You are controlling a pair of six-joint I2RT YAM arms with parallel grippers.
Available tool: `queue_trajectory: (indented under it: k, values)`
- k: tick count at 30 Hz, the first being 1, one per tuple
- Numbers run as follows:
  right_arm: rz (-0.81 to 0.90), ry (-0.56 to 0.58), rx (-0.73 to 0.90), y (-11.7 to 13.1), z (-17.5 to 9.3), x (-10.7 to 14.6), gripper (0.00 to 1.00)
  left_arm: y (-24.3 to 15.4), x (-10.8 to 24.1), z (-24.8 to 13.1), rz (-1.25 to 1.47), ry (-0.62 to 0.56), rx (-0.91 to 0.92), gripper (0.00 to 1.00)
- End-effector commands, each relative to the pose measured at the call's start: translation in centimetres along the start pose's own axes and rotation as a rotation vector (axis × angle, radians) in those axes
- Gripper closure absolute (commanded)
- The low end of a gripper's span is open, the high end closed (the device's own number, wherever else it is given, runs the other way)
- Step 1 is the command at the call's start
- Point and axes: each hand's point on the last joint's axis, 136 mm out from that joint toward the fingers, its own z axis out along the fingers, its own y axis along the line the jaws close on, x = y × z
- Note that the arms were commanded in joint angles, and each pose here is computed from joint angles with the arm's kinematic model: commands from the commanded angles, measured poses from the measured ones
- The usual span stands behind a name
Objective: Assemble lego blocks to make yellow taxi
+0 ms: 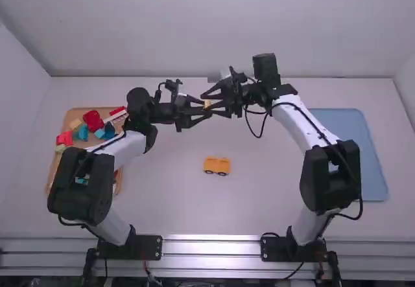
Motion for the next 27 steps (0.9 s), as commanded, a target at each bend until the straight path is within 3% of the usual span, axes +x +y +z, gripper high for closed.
queue_trajectory:
  k: [1,11,17,21,24,25,26,27]
  values:
    - [0.021,-0.010,-0.010,0.4,0.0,-1.2,0.52,-0.2,0.0,0.0,-0.002,-0.001,0.005,0.98]
    - [0.019,0.008,0.028,-0.4,-0.2,-1.1,0.61,0.7,-0.6,-0.1,-0.014,-0.028,-0.051,0.98]
    - [0.020,0.007,0.034,-0.5,-0.5,-1.1,0.73,0.6,-1.1,-0.1,0.013,-0.039,-0.048,0.98]
    - [0.014,-0.007,0.010,-0.1,-0.5,-1.3,0.78,0.9,-1.2,-0.1,0.013,-0.045,-0.065,0.87]
    - [0.001,-0.016,-0.005,0.2,-0.4,-1.5,0.80,0.8,-1.4,-0.1,0.026,-0.049,-0.064,0.66]
    - [0.000,-0.018,-0.009,0.2,-0.4,-1.5,0.80,0.8,-1.4,-0.1,0.031,-0.050,-0.061,0.41]
    - [-0.009,-0.018,-0.006,0.1,-0.5,-1.6,0.80,0.7,-1.5,-0.1,0.034,-0.051,-0.060,0.24]
    - [-0.016,-0.018,-0.003,0.0,-0.5,-1.7,0.80,0.8,-1.4,-0.1,0.033,-0.051,-0.062,0.01]
